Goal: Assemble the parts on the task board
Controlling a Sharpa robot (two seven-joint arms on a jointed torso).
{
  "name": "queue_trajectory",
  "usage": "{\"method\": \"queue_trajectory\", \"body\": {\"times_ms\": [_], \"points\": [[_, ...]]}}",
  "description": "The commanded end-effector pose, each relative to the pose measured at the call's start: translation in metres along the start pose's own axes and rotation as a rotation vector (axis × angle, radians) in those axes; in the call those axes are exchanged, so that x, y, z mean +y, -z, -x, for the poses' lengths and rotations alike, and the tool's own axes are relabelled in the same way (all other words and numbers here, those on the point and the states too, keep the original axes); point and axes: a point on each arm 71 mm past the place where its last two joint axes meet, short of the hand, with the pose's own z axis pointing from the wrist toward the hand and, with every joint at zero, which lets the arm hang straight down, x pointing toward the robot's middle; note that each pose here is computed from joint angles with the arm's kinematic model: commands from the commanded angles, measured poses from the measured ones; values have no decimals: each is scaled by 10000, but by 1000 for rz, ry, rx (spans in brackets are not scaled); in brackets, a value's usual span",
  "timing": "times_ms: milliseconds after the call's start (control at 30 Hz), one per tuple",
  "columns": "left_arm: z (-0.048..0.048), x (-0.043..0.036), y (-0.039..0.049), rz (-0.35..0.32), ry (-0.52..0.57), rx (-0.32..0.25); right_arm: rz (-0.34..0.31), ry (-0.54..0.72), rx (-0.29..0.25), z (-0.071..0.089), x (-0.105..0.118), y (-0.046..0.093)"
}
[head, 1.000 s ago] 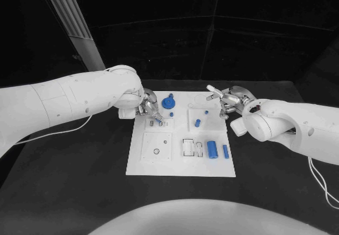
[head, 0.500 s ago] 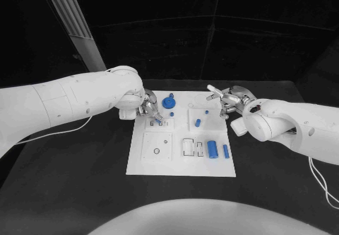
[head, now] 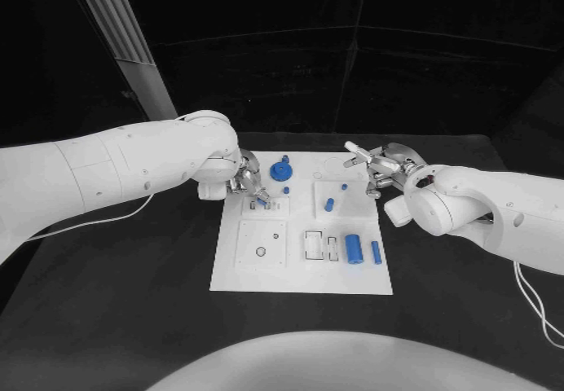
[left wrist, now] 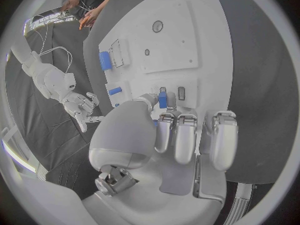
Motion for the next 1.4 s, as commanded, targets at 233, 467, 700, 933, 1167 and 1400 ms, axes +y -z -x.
{"method": "queue_trajectory", "body": {"times_ms": [233, 467, 700, 933, 1167, 1400], "points": [[4, 11, -7, 35, 3, -2, 9, 4, 1, -4, 16, 2], [1, 0, -25, 33, 5, -3, 10, 4, 2, -6, 17, 2], [-10, -29, -43, 22, 5, -2, 10, 4, 3, -9, 18, 1], [-22, -56, -51, 15, 0, 2, 10, 4, 3, -12, 19, 0], [-25, -53, -53, 19, -4, 7, 10, 4, 3, -11, 19, 1], [-25, -46, -54, 26, -5, 9, 10, 4, 4, -13, 20, 1]]}}
